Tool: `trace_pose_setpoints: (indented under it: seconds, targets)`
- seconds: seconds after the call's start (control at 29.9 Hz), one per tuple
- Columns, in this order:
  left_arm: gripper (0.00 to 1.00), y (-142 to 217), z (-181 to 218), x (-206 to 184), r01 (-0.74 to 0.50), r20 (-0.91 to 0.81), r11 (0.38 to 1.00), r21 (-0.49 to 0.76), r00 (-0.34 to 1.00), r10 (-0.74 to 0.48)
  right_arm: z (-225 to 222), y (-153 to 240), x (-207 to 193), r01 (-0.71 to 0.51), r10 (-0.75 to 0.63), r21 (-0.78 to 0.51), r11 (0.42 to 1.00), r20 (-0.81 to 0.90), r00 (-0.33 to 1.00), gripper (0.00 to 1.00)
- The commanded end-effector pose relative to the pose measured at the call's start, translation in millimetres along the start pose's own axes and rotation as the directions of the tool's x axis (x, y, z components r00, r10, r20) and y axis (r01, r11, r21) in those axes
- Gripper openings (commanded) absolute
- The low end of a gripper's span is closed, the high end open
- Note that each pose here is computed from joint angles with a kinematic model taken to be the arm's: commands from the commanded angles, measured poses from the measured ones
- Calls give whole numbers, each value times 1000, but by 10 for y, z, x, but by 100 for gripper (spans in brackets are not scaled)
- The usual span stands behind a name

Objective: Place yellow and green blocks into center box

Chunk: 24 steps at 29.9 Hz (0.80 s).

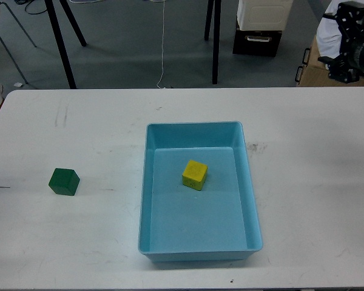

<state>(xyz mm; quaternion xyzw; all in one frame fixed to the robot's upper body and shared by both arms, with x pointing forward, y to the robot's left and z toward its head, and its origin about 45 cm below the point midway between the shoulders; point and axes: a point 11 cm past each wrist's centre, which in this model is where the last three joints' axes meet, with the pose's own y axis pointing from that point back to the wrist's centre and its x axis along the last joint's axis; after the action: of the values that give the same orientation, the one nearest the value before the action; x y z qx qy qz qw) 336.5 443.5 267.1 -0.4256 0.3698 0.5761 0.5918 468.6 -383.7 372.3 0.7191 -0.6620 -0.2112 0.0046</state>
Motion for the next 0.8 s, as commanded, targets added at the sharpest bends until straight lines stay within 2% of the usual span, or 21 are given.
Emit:
trace_pose_setpoints:
  seconds: [0.0,0.13,0.27,0.43,0.57,0.64,0.77]
  targets:
    - [100,2,-28,18,-8,-3,1000,5,1000,8,-116,48,357,-64,55,16,998,329,943,98]
    - [100,6,-10,22,-8,0,1000,2,1000,8,14,49,534,-85,82,-14,996,472,878,98]
    - [100,29,1,45,-15,4,1000,2,1000,15,147,-31,441,-48,58,-33,998,534,843,98]
    - [100,37,0,56,-18,4,1000,2,1000,18,320,-143,388,7,18,-32,999,708,706,99]
    - [100,37,0,54,-16,4,1000,2,1000,16,747,-228,385,48,11,-54,997,762,647,99]
    - [100,37,0,54,-16,4,1000,2,1000,16,954,-280,270,113,-52,-24,993,781,623,99]
    - [100,37,4,52,-16,5,1000,2,1000,16,1232,-222,303,165,-138,53,985,815,563,99]
